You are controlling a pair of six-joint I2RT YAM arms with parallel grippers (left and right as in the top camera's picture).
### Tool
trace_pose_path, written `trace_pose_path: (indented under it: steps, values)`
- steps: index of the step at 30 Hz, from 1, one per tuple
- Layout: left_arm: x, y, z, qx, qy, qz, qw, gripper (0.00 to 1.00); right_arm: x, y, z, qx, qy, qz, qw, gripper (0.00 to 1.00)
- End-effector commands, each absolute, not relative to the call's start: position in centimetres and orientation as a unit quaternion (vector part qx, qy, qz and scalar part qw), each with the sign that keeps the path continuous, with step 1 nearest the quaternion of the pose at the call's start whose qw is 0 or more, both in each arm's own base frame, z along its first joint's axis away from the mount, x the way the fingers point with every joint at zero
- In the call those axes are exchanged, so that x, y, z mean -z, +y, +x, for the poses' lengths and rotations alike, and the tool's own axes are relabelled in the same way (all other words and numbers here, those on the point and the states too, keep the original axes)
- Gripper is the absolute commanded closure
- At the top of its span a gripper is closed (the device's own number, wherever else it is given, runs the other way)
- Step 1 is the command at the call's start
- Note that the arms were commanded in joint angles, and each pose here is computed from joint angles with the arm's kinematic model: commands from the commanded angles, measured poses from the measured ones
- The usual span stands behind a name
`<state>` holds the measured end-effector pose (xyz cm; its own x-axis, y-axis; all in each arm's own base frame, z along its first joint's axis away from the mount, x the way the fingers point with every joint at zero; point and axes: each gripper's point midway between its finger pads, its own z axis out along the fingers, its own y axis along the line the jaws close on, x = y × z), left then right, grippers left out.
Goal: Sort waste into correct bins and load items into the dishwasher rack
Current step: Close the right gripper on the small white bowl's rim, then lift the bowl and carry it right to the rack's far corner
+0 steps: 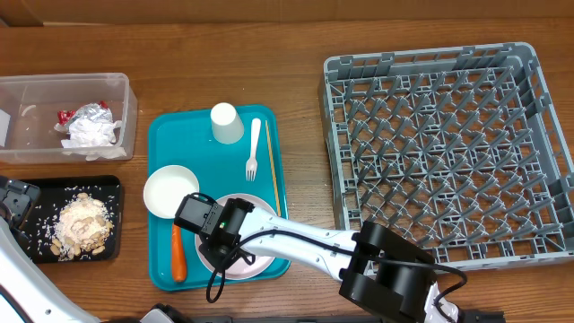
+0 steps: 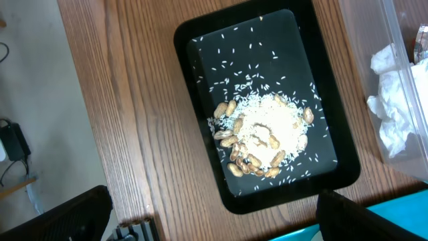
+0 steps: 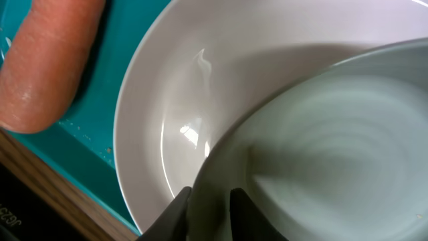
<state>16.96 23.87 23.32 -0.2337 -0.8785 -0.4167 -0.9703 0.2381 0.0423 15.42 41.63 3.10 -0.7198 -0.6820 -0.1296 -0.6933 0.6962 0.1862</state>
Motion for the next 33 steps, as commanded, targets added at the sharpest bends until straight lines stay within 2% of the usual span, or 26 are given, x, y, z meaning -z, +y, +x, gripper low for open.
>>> trace_pose_path:
  steps: [1,4,11,16,26,30,33]
  values:
    - [-23.9,24.0,17.2,-0.146,0.767,-0.603,0.164,0.0,-4.7,42.6,16.8,-0.127,0.923,-0.362,0.039,0.84]
    - [-23.9,24.0,17.2,-0.146,0.767,-0.603,0.164,0.0,-4.9,42.4,17.3,-0.126,0.925,-0.356,0.037,0.96]
    - [-23.9,24.0,17.2,-0.146,0.767,-0.603,0.164,0.0,-5.6,42.3,17.4,-0.16,0.925,-0.344,0.008,0.96]
    - [-23.9,24.0,17.2,-0.146,0.767,-0.603,0.164,0.0,-8.3,42.2,18.5,-0.2,0.923,-0.328,0.01,0.96]
    - [-23.9,24.0,17.2,-0.146,0.767,-0.603,0.164,0.0,-22.9,37.9,24.5,-0.297,0.899,-0.294,0.132,0.96]
    - [-23.9,24.0,17.2,-0.146,0.767,-0.603,0.164,0.0,-28.1,33.6,27.6,-0.315,0.892,-0.255,0.2,0.96]
    - [-23.9,24.0,17.2,-0.146,0.767,-0.603,0.164,0.0,-32.8,27.5,31.3,-0.342,0.876,-0.208,0.268,0.96]
